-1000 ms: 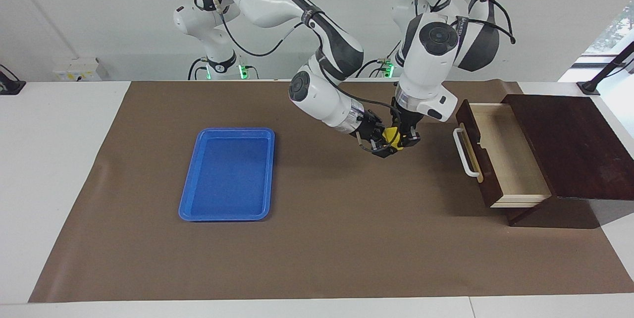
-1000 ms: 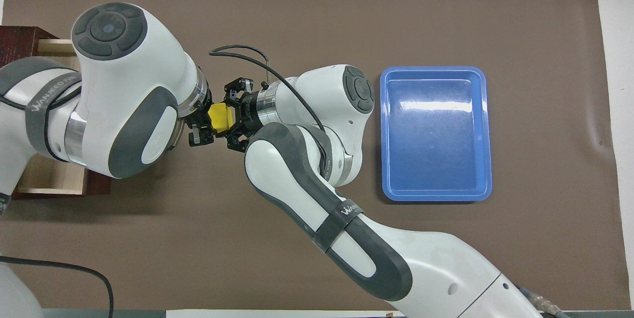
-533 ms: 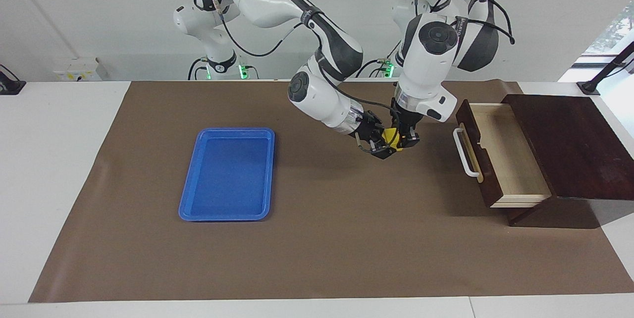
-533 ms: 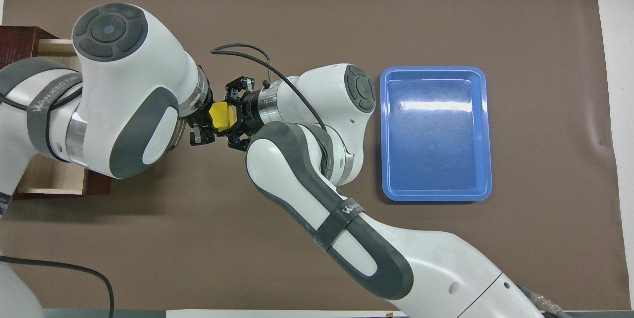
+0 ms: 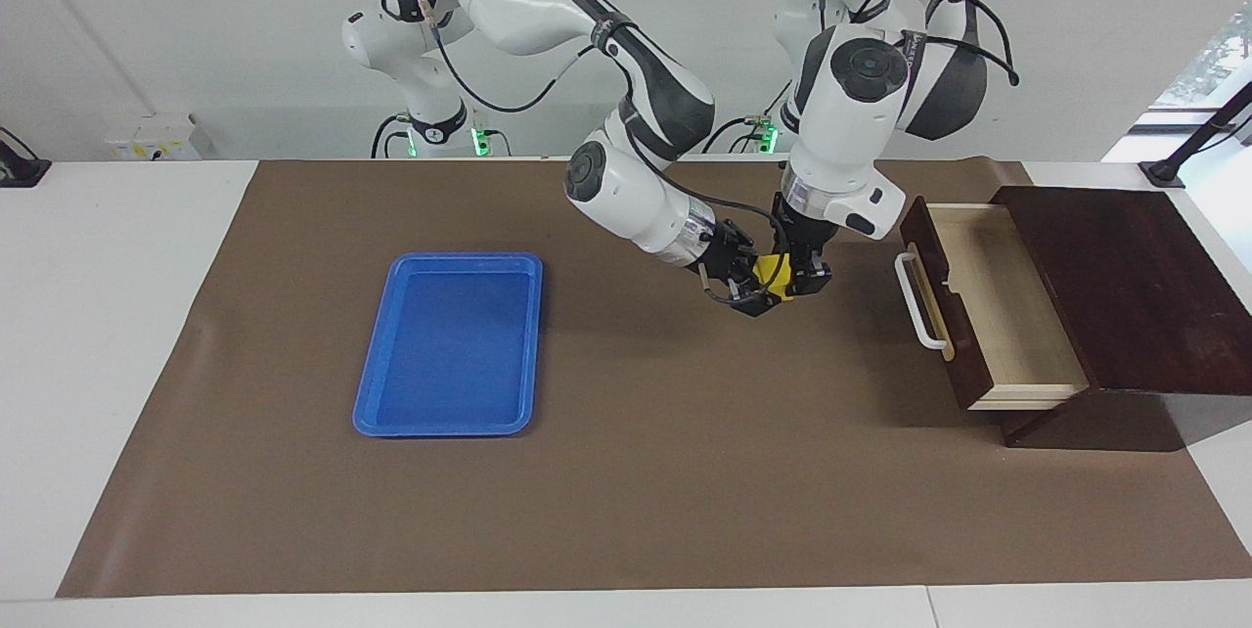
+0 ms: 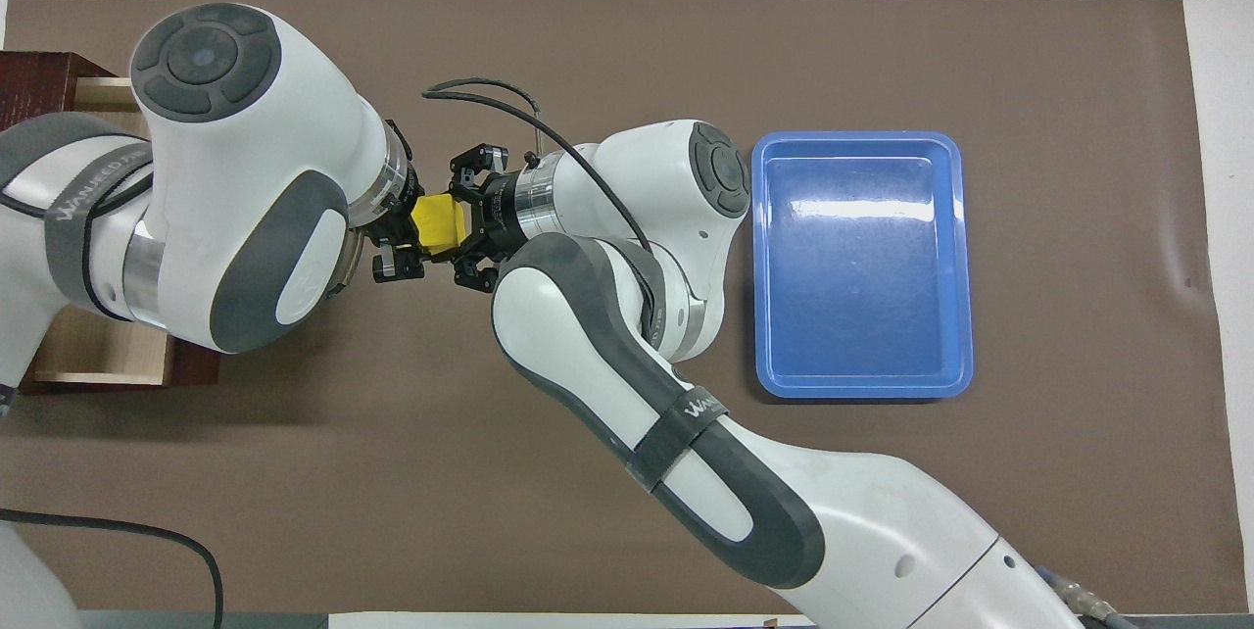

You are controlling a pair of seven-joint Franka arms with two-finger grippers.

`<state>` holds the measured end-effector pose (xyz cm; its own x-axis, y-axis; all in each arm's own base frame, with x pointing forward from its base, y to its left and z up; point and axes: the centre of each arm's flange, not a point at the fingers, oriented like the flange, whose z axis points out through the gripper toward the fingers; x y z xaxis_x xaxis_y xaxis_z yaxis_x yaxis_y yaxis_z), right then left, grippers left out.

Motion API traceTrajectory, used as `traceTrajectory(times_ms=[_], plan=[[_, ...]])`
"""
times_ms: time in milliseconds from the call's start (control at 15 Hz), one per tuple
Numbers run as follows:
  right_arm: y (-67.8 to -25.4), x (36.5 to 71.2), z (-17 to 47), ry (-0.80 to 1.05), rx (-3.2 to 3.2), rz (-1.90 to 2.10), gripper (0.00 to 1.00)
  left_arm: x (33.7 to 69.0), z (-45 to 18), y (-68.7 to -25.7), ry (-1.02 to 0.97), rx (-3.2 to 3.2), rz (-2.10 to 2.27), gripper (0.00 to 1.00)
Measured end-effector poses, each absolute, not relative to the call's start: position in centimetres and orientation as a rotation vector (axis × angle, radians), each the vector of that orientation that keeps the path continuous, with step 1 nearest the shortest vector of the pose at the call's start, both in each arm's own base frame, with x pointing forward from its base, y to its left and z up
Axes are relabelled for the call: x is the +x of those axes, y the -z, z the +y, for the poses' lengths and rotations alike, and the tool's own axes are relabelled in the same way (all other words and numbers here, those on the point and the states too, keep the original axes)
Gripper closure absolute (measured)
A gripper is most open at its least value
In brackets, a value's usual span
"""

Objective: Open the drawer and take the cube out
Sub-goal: 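Carry the cube over the blue tray with the right gripper while the left gripper withdraws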

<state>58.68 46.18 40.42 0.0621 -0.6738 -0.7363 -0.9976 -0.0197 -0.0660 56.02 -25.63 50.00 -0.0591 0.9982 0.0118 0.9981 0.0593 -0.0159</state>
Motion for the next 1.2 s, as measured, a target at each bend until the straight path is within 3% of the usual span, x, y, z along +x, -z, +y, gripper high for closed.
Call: traceTrajectory(times_ms=[133, 200, 467, 800, 1200], plan=[[-40.4, 59.1, 45.6, -0.701, -1.746, 1.679, 0.42, 56.4, -24.7, -50.3, -0.003, -2.150, -2.270, 0.03], [-40.5, 59.4, 45.3, -0.698, -1.740, 1.683, 0.42, 56.5, -24.2, -50.4, -0.002, -2.157, -2.266, 0.00], [-41.0, 62.0, 41.6, -0.707, -1.707, 1.717, 0.42, 57.5, -21.5, -50.3, -0.004, -2.184, -2.236, 0.00], [-43.0, 68.6, 29.2, -0.622, -1.590, 1.816, 0.42, 59.2, -14.1, -48.1, -0.005, -2.246, -2.170, 0.00], [-41.3, 69.4, 17.9, -0.604, -1.672, 1.816, 0.42, 59.4, -5.7, -44.8, 0.059, -2.368, -2.101, 0.00]])
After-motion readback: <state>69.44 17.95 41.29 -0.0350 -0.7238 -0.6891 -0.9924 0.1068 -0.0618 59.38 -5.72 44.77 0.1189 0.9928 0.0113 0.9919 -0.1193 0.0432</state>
